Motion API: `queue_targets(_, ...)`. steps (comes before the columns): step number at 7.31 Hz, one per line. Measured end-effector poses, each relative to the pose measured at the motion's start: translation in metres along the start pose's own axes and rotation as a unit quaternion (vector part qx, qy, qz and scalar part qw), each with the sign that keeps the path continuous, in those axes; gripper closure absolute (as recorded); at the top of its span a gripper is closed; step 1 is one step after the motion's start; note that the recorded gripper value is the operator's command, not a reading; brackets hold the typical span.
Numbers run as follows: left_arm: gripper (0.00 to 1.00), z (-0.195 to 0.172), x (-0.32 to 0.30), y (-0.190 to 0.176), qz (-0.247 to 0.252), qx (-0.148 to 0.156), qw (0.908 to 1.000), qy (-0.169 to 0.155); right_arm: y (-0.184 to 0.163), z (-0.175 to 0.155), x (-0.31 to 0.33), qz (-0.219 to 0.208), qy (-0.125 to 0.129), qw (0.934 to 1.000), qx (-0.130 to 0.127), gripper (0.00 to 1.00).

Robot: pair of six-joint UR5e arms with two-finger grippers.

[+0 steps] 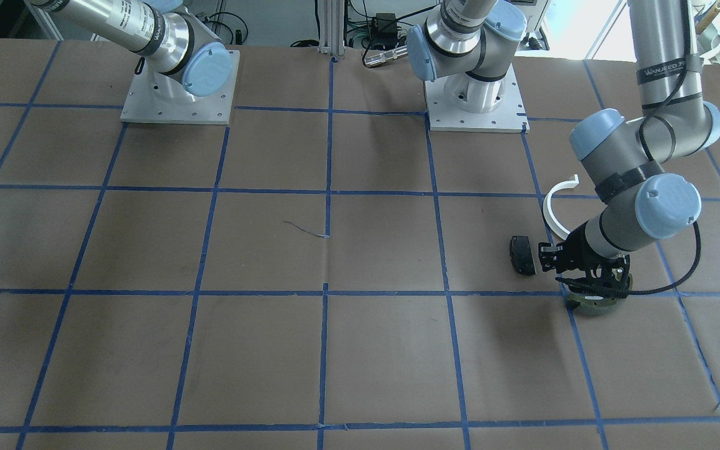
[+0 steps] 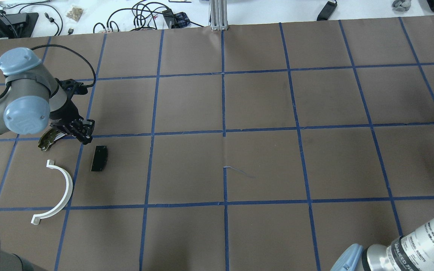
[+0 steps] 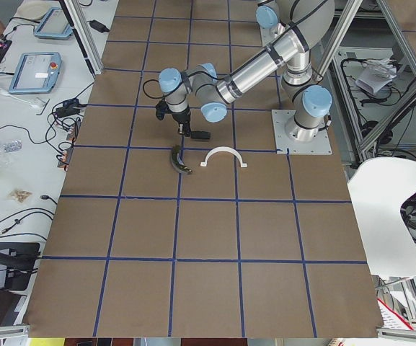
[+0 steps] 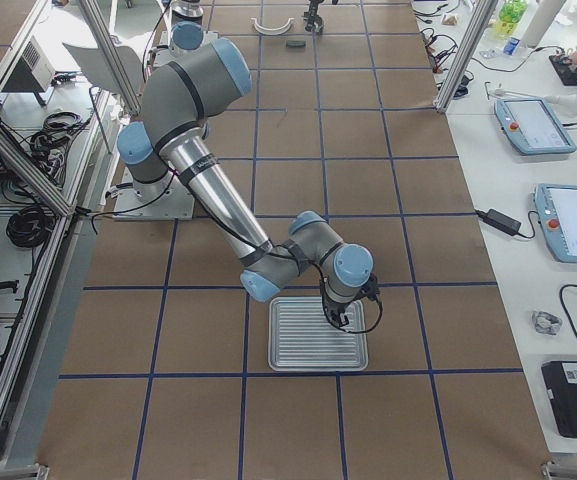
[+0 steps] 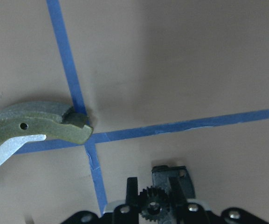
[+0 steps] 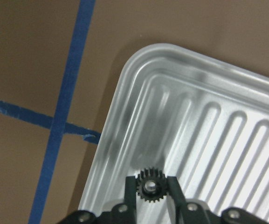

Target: Place bearing gear from tray to pile

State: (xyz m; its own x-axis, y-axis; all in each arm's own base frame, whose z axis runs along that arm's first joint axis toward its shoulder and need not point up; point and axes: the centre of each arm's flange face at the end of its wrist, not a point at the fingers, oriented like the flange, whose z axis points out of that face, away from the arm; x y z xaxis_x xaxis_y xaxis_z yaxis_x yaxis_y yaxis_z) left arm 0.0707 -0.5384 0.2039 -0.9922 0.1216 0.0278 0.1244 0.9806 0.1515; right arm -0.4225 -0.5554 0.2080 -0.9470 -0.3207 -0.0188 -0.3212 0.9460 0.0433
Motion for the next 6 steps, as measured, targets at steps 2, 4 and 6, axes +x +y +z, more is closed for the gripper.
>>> queue_targets(2, 0.87, 0.026, -0.006, 0.017, -0.007, 0.007, 1.0000, -0.001, -0.033, -0.043, -0.061, 0.024, -0.005, 0.9997, -0.009, 0.93)
queue_targets(4, 0.00, 0.029, -0.009, 0.019, -0.009, 0.013, 0.9999, -0.004, -0.062, -0.090, -0.162, 0.063, -0.013, 0.9978, -0.017, 0.93)
queue_targets(6, 0.00, 0.019, -0.009, 0.017, -0.006, 0.022, 0.9997, -0.010, -0.079, -0.110, -0.268, 0.104, -0.028, 0.9942, 0.000, 0.93)
